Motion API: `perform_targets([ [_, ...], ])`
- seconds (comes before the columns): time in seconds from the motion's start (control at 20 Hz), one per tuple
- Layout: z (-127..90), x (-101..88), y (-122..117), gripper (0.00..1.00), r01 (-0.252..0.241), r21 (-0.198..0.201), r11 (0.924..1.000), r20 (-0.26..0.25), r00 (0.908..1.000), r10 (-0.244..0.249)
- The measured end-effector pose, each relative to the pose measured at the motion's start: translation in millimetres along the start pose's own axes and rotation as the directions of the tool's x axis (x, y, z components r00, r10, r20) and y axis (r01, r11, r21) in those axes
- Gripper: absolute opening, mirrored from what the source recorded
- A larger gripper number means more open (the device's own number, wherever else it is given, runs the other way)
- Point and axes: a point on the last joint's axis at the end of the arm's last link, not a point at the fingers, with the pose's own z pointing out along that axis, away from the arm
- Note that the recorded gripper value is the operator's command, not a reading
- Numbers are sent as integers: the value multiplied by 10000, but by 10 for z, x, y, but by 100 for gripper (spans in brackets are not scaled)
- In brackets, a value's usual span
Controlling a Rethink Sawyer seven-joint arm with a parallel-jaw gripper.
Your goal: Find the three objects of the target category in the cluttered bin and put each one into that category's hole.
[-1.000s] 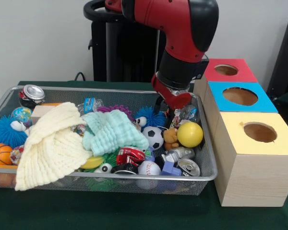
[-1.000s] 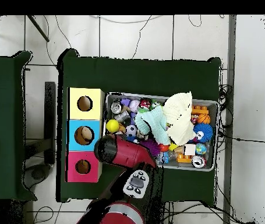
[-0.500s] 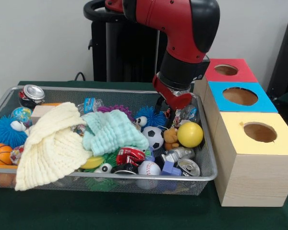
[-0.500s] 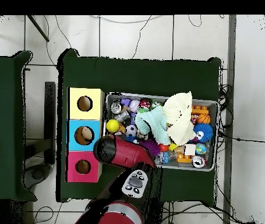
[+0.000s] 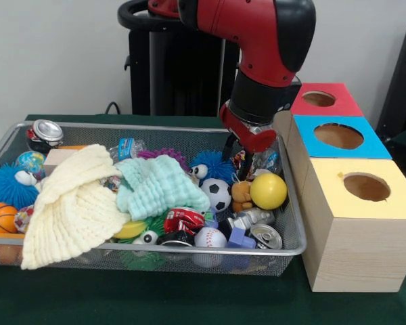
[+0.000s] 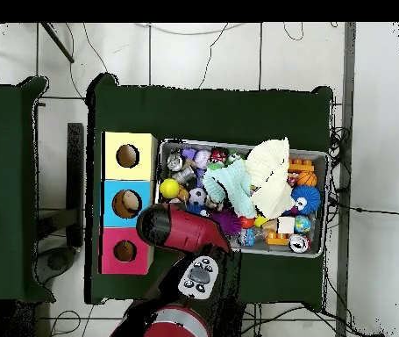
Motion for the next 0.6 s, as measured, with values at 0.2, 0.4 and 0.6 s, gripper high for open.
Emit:
perform_targets([
  [0.2, -70, 31, 58, 100, 89, 106, 9999, -161, 9998, -88],
  [0.4, -149, 37, 169, 100, 157, 108, 9998, -298, 9994, -154],
  [0.6, -193, -19, 265, 100, 154, -40, 9999, -222, 9996, -155],
])
